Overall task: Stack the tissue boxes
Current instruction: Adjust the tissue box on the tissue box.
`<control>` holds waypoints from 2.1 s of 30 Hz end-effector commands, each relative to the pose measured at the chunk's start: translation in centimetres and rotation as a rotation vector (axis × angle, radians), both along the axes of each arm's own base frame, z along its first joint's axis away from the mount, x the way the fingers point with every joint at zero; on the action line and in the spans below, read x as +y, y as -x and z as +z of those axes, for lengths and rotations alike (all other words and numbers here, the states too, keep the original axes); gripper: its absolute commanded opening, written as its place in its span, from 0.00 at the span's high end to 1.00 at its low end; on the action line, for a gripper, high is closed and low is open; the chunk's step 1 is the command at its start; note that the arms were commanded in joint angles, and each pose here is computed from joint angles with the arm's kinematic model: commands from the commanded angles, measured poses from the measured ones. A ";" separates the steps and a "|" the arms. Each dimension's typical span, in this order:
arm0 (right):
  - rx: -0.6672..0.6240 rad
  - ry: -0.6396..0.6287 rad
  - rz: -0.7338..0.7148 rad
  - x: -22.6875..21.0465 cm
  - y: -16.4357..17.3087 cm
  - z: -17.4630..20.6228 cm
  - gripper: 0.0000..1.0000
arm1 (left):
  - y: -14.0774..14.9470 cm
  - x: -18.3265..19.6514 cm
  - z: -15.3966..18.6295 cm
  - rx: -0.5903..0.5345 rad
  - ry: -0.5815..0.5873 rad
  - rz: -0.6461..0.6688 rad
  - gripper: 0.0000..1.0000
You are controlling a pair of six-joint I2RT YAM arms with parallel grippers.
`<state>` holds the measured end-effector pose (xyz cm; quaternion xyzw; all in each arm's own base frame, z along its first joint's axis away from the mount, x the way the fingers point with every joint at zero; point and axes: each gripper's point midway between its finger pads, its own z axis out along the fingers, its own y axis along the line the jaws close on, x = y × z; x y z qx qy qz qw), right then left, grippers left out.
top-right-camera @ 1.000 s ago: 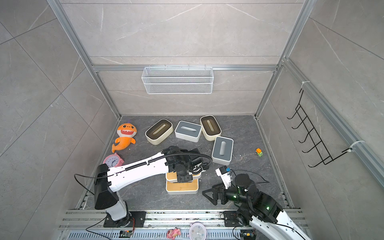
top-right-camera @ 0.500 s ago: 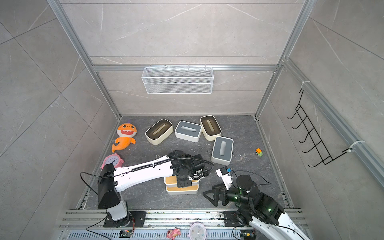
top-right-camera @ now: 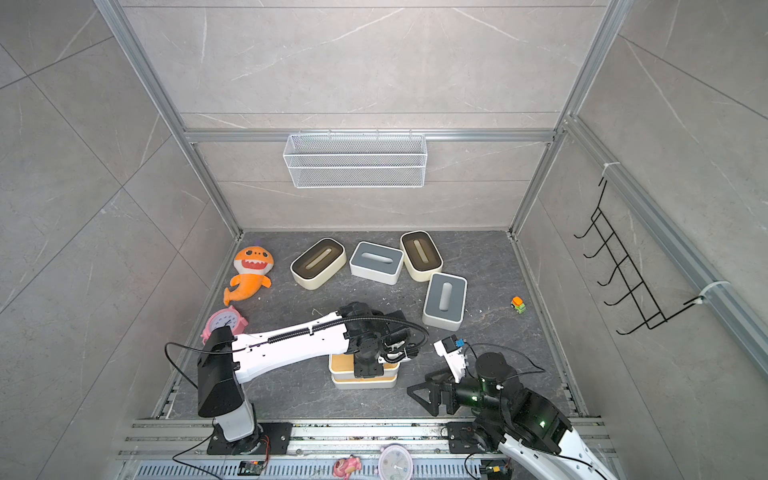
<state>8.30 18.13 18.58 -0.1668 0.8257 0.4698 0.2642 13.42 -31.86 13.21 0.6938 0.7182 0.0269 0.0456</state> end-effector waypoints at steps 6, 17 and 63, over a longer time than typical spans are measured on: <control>-0.010 0.003 0.018 0.0 0.3 -0.2 0.00 | 0.0 -0.2 -0.2 0.000 0.010 0.003 0.57; -0.011 0.004 0.017 0.0 0.3 -0.3 0.00 | 0.5 -0.2 -0.3 0.003 0.020 0.002 0.58; -0.012 0.007 0.007 -0.1 0.1 -0.3 0.00 | 0.7 1.2 0.2 -0.012 0.004 -0.026 0.58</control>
